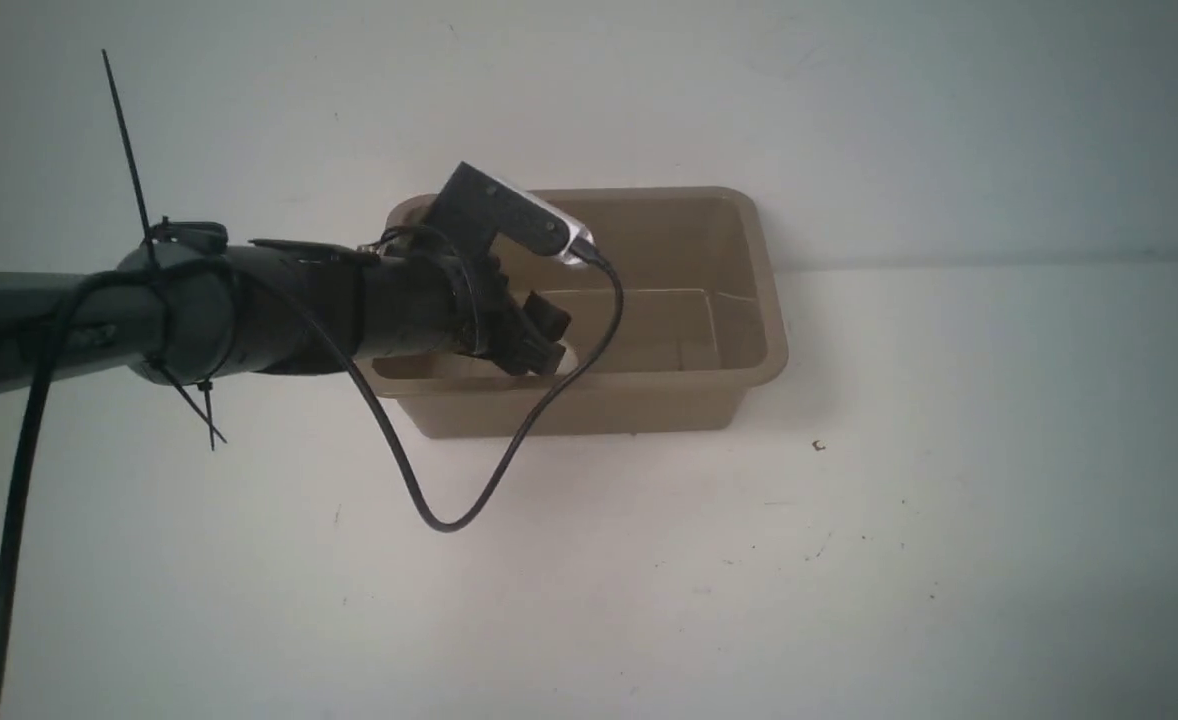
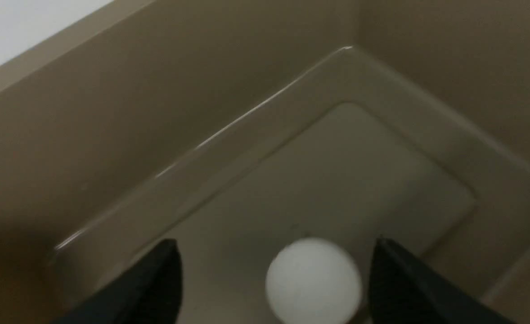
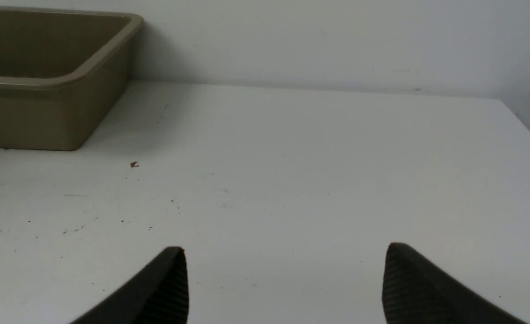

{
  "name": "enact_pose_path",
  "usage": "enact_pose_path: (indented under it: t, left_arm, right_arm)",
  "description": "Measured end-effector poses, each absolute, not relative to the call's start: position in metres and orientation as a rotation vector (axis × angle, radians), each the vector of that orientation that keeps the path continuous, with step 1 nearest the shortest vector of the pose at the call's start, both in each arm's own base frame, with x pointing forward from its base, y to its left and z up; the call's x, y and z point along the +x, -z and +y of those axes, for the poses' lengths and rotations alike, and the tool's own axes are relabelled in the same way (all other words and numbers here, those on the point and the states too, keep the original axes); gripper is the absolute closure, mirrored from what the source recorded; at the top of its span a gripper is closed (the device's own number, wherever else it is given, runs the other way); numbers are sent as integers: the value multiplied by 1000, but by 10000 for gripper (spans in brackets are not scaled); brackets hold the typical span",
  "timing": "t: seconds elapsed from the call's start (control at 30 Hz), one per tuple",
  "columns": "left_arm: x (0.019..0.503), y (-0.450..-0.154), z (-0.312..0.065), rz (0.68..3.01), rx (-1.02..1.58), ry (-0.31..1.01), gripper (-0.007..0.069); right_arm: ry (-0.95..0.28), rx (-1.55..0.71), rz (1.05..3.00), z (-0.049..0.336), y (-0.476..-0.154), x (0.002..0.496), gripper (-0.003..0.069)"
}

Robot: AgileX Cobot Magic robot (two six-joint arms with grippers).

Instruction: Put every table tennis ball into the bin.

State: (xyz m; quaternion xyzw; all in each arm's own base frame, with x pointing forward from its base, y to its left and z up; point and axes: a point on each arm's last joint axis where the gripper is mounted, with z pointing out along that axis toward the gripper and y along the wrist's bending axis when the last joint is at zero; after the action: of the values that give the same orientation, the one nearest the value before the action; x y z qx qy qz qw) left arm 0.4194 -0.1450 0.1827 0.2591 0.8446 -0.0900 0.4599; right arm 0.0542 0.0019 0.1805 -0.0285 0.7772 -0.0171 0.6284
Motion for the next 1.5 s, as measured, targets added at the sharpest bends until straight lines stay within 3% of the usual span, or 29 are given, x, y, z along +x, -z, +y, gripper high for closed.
enact_pose_path:
  t: [0.07,0.27,0.37,0.53,0.7,0.93,1.03,1.33,1.5]
  left_arm:
    - [419,-190,-142,2083,580,211,62]
    - [395,-276,-131,1934,429,177,46]
    - [355,-341,-118,1781,424,76,78]
    - [304,-387,-88,1683,339,-98,105]
    - [270,-406,-73,1634,260,-92,105]
    - [244,-399,-84,1629,173,295,105]
    - [242,-398,-92,1619,236,375,105]
    - [236,-399,-103,1586,349,446,105]
    - [233,-400,-110,1531,509,368,105]
  right_arm:
    - [39,-65,1781,2,-180,54,134]
    - [39,-65,1781,2,-180,54,134]
    - [38,-64,1781,2,-180,54,134]
    - [38,-64,1781,2,-180,54,134]
    - [38,-64,1781,2,-180,54,134]
    - [38,-64,1781,2,-180,54,134]
    - [38,-64,1781,2,-180,54,134]
    - [38,-64,1781,2,-180,54,134]
    - [34,-57,1782,2,-180,54,134]
